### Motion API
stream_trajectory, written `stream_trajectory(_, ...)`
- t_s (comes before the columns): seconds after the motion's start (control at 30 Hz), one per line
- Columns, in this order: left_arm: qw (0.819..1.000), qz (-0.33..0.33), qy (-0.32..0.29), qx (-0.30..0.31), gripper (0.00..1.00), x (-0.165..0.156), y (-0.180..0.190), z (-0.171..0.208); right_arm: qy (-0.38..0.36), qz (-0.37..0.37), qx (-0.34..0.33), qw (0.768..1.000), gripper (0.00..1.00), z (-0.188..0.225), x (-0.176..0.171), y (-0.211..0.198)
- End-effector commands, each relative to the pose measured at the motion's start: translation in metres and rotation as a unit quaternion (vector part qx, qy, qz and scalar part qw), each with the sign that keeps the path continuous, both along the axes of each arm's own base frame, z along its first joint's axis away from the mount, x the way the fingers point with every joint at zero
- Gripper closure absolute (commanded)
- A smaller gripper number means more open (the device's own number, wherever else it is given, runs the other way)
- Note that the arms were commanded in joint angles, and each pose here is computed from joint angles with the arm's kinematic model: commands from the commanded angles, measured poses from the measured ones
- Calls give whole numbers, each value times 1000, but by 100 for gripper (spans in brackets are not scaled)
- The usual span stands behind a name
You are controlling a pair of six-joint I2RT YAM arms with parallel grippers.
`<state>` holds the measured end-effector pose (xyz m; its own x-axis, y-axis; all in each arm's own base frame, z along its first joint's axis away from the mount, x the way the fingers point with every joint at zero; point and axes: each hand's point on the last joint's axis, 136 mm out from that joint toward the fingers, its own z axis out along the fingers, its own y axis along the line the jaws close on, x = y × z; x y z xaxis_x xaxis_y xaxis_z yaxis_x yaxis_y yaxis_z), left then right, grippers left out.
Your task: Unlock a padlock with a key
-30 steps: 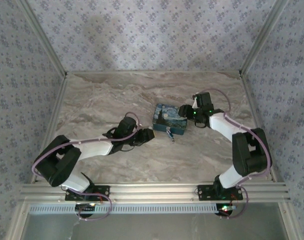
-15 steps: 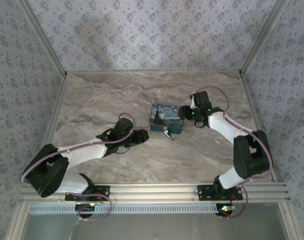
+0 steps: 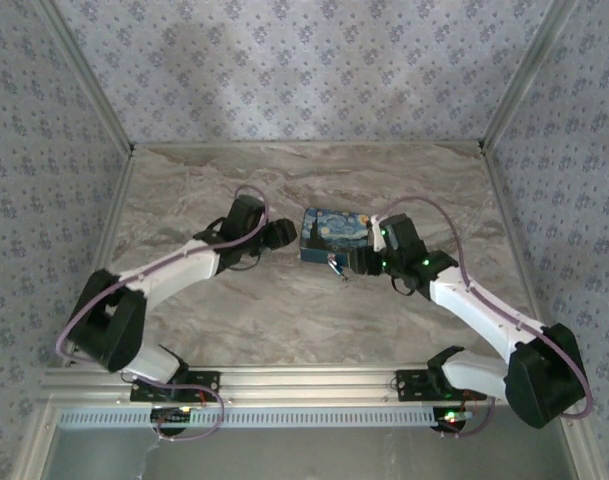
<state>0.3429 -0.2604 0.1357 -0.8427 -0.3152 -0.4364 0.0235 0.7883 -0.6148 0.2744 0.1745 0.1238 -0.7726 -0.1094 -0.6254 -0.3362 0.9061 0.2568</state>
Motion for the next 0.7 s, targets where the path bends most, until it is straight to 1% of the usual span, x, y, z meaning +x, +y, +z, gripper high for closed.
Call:
stream_trajectory(0.0, 999, -34, 14, 4, 39, 16, -15, -4, 0, 28, -13, 1000, 45, -12, -12, 7)
stream_trajectory(0.1, 999, -41, 24, 12, 39, 32, -25, -12, 0, 38, -33, 999, 46, -24, -14, 13)
stream_trajectory(0.23, 999, -37, 33, 12, 40, 45, -31, -21, 0, 52, -54, 997, 47, -38, -12, 24)
stream_trajectory(0.5, 999, -32, 37, 11, 40, 52, -32, -24, -10, 69, -104, 992, 49, -58, 1, 40)
stream_trajectory(0.67, 999, -34, 39, 9, 40, 54, -33, -26, -10, 67, -131, 989, 51, -69, 8, 44)
